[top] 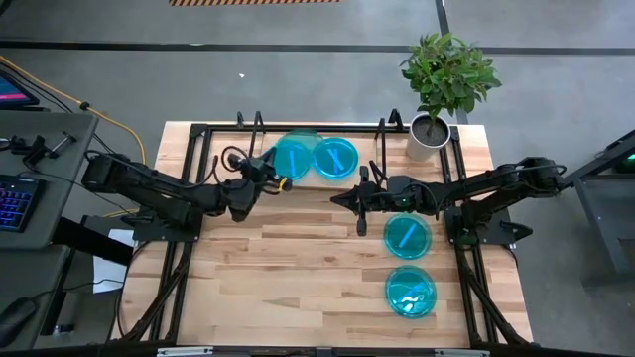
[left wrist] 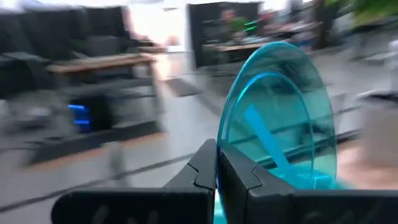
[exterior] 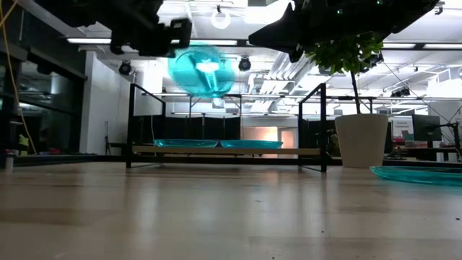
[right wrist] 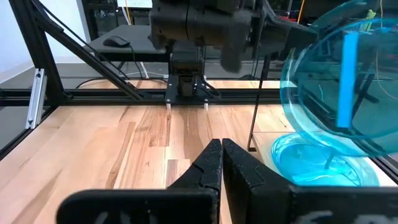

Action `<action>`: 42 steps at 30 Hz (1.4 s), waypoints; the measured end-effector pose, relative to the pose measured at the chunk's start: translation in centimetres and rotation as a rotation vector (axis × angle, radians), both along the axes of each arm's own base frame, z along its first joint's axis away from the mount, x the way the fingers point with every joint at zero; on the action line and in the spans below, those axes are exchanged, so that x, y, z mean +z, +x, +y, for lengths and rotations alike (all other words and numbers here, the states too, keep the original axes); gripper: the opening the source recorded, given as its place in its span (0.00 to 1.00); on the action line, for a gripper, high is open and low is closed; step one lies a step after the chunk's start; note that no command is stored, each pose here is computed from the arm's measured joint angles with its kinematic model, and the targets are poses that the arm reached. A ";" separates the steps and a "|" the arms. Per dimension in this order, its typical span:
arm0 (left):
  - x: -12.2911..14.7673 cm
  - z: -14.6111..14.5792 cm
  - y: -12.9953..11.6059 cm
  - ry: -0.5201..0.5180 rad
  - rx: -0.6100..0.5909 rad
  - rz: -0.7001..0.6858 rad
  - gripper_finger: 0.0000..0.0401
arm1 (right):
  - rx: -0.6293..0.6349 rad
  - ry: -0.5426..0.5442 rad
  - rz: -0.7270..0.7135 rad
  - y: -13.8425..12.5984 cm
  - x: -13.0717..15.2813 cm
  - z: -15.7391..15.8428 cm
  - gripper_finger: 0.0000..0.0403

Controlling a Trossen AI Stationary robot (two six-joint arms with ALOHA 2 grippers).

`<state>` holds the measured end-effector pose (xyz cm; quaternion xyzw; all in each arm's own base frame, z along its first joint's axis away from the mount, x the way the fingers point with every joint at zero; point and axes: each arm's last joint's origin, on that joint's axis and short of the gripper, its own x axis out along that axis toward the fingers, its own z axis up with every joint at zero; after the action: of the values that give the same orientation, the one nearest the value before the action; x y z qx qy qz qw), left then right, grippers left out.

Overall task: Place and stack plates onto a shelf
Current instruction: Stack the blue plate on top of the blue plate on the shelf

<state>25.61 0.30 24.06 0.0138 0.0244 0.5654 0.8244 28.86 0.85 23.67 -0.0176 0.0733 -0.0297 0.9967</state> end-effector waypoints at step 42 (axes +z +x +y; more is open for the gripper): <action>-0.4 2.1 5.6 0.085 0.165 0.333 0.00 | 0.002 -0.017 -0.009 0.0 0.1 0.0 0.00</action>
<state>31.26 2.37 23.63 0.1399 0.1374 0.6216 0.7584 28.87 0.85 23.77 -0.0258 0.0684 -0.0292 0.9969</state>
